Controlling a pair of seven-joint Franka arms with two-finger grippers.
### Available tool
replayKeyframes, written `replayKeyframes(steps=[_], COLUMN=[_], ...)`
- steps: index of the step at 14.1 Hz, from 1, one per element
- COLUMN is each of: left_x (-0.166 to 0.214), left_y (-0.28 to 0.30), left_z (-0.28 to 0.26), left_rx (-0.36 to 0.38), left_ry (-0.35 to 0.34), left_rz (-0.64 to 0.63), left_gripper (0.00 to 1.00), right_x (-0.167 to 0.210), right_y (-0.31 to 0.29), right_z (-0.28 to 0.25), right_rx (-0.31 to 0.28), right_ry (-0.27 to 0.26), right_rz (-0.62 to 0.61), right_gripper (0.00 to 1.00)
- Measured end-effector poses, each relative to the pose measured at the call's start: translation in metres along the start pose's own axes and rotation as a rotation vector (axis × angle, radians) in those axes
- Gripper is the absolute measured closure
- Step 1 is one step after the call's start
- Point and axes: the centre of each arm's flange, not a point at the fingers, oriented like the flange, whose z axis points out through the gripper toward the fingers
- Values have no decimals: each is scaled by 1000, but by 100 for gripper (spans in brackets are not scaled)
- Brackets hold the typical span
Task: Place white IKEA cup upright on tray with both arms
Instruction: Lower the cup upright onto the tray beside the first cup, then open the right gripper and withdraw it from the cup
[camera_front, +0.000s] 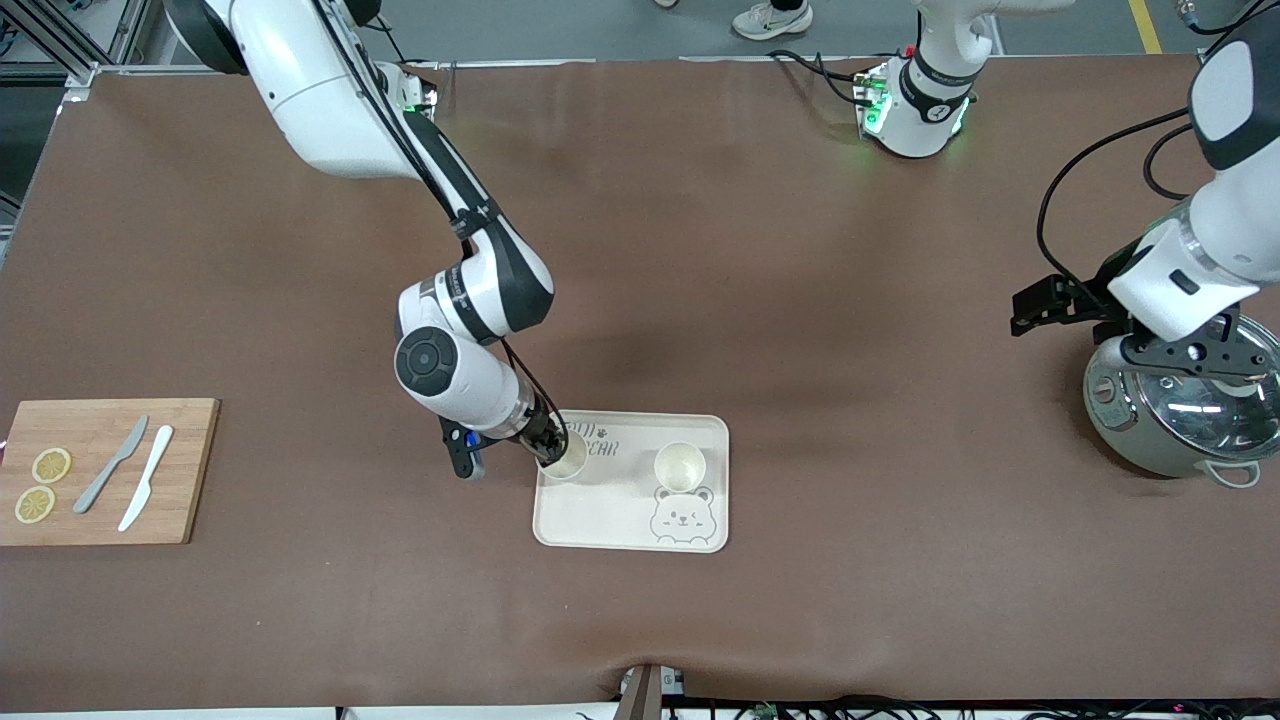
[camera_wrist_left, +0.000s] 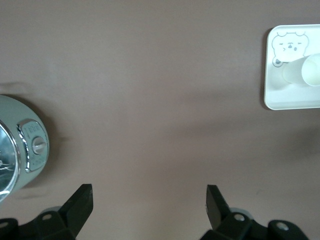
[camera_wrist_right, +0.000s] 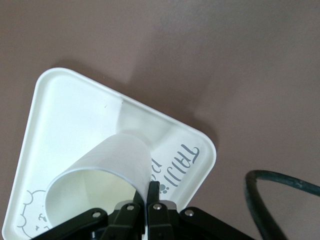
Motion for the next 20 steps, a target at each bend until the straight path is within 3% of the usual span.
replayKeyframes(steps=[8, 12, 17, 20], left_x=[-26, -33, -33, -34], left_y=[6, 9, 16, 27], left_z=[-15, -21, -24, -22], left_rx=[-2, -2, 65, 82], left_ry=[45, 62, 75, 73], left_rz=[-1, -35, -3, 17], left_gripper=[0, 0, 0, 0], right_x=[-3, 3, 22, 38], right_y=[4, 2, -13, -16], right_z=[22, 19, -29, -64], right_rx=[-21, -16, -125, -197], right_ry=[3, 8, -14, -32], right_rz=[-2, 12, 32, 48], right_gripper=[94, 50, 1, 0])
